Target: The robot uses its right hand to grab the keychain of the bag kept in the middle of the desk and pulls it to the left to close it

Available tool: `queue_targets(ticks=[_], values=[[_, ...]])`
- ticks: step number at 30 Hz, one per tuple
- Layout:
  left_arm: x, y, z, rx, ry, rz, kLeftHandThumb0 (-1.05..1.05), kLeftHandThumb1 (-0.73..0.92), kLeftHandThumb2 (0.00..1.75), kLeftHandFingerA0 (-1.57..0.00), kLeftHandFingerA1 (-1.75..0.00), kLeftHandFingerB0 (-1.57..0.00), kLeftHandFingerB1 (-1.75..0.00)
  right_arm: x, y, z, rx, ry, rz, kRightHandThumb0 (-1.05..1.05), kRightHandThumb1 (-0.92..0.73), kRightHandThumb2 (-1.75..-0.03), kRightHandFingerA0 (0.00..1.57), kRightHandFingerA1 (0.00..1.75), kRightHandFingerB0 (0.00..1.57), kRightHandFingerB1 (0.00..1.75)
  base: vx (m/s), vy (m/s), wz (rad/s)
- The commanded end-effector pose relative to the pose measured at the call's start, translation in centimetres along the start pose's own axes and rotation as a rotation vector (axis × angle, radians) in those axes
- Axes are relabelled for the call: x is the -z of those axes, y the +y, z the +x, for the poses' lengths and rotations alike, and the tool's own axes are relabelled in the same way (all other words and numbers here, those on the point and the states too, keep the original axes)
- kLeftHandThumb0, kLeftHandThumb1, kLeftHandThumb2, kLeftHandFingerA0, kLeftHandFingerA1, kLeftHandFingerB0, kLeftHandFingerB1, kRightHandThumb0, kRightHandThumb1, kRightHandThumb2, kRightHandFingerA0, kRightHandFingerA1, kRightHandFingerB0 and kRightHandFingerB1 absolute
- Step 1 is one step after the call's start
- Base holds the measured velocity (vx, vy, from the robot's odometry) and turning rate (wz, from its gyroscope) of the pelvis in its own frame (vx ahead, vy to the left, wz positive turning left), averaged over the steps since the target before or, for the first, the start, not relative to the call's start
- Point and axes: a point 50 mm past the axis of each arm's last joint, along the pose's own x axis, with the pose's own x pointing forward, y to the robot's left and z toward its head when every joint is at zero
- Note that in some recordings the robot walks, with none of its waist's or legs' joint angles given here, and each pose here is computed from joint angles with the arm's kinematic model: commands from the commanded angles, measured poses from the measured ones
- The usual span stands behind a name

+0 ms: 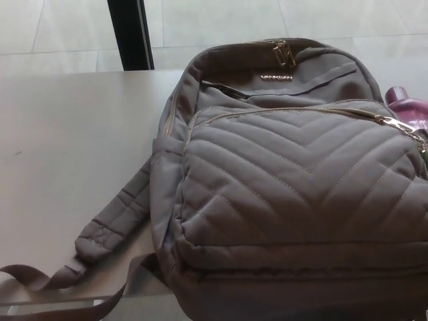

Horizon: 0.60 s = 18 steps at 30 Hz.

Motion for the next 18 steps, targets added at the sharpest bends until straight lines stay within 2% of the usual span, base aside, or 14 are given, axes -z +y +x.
queue_targets(ticks=[1,9,18], values=[[0.5,0.1,-0.3,0.02,0.002,0.032,-0.28,0.75,0.62,-0.47,-0.57,-0.42,-0.46,-1.8,5.5,0.5,-0.367,0.019,-0.121,-0.71,-0.43,-0.8,0.23,0.5,0.15,0.4,0.0,0.0,0.0],[0.6,0.2,-0.2,0.017,0.012,0.012,-0.28,0.75,0.62,-0.45,-0.56,-0.43,-0.46,-1.7,8.2,-0.4,-0.474,0.034,-0.206,-0.64,-0.45,-0.79,0.21,0.5,0.12,0.4,0.0,0.0,0.0],[0.8,0.3,-0.1,0.011,0.03,0.001,-0.27,0.75,0.62,-0.44,-0.55,-0.42,-0.46,0.8,10.6,-1.7,-0.63,0.098,-0.307,-0.56,-0.47,-0.76,0.26,0.54,0.13,0.41,0.0,0.0,0.0]])
